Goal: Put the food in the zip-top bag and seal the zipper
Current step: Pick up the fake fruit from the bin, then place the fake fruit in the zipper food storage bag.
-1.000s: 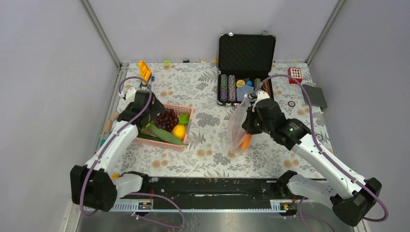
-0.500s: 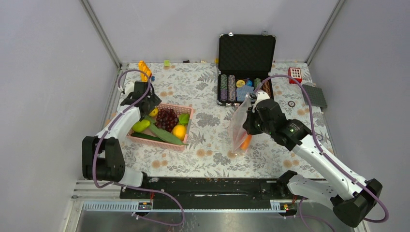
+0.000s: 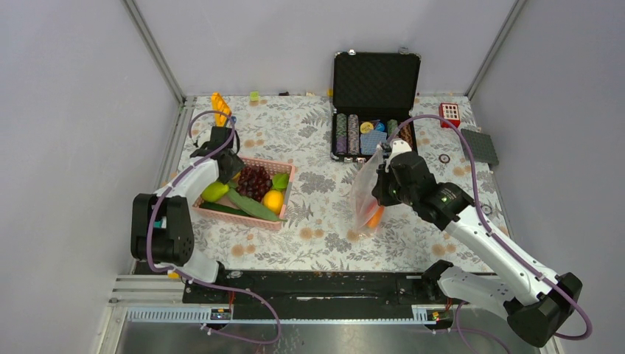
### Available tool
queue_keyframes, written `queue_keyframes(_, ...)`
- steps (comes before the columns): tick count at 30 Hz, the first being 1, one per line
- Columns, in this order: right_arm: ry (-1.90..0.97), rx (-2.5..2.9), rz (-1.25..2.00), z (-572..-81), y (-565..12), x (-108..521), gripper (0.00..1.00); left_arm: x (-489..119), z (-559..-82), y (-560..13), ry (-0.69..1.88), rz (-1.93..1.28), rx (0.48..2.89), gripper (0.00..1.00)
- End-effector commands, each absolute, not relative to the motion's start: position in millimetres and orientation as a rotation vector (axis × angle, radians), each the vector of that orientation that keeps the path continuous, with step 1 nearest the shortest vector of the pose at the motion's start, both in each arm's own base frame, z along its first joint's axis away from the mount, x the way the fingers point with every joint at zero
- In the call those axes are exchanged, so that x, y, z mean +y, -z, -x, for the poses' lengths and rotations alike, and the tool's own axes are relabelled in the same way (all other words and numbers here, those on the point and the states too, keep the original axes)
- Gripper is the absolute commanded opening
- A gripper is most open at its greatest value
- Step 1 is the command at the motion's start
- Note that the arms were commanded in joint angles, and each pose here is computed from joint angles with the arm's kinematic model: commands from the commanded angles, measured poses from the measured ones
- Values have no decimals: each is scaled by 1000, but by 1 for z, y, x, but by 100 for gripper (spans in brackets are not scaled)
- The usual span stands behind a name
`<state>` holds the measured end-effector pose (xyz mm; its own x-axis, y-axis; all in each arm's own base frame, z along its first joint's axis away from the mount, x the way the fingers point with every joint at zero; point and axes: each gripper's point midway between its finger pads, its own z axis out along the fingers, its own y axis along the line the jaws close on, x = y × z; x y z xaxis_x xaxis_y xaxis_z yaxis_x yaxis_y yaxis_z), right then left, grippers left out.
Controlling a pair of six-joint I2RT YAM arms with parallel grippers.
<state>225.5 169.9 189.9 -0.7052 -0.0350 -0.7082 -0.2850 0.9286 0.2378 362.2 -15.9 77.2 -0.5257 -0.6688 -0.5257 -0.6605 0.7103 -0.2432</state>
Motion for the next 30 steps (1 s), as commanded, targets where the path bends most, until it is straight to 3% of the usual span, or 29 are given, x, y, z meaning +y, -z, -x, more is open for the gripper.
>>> queue_keyframes(1,-396,2292,217,-229,-196,163,0,-15,-371,-101,47,987,2267,28)
queue_keyframes(4,-398,2293,217,-229,-195,163,0,-15,-363,-117,68,973,2239,14)
queue_keyframes(9,-403,2287,219,-228,-197,163,0,-18,-347,-151,140,931,2187,0)
queue_keyframes(14,-423,2289,232,-227,-198,166,0,-54,-336,-206,441,734,2105,0)
queue_keyframes(17,-456,2291,251,-224,-199,170,0,-111,-324,-250,779,381,2040,0)
queue_keyframes(24,-476,2294,268,-223,-201,174,0,-239,-240,-320,1220,-430,1816,0)
queue_keyframes(30,-524,2304,297,-219,-201,181,0,-294,-176,-347,1458,-799,1598,0)
